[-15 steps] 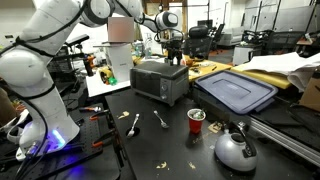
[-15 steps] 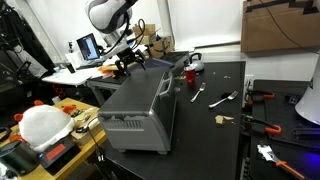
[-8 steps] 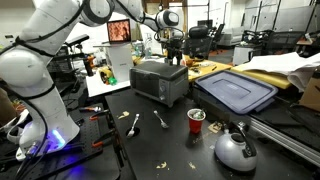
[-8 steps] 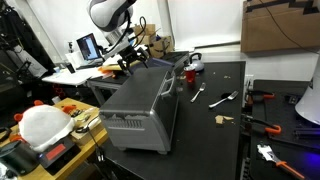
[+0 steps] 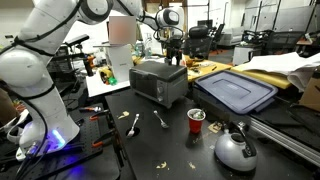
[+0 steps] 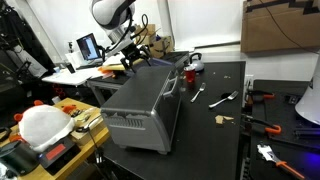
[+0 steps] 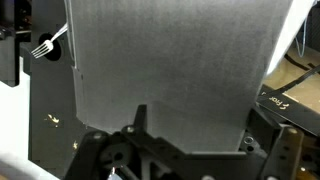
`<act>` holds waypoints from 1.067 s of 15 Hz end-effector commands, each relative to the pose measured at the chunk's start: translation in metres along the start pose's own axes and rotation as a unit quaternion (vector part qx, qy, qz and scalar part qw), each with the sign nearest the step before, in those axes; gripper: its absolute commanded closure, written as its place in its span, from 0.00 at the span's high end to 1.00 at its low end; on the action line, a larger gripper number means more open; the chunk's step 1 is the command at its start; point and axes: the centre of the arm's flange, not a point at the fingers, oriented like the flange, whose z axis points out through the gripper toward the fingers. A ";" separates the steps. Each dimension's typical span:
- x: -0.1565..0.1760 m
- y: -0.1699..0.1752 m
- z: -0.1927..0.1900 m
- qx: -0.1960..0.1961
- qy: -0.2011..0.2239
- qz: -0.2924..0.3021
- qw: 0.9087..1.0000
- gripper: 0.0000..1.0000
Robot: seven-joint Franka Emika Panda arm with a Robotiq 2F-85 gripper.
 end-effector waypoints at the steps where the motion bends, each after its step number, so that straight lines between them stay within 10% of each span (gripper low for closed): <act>1: -0.013 0.048 0.025 -0.060 -0.036 0.008 0.998 1.00; 10: -0.012 0.061 0.032 -0.066 -0.051 -0.007 0.997 1.00; 16: -0.029 0.031 0.018 0.010 -0.009 -0.085 0.996 1.00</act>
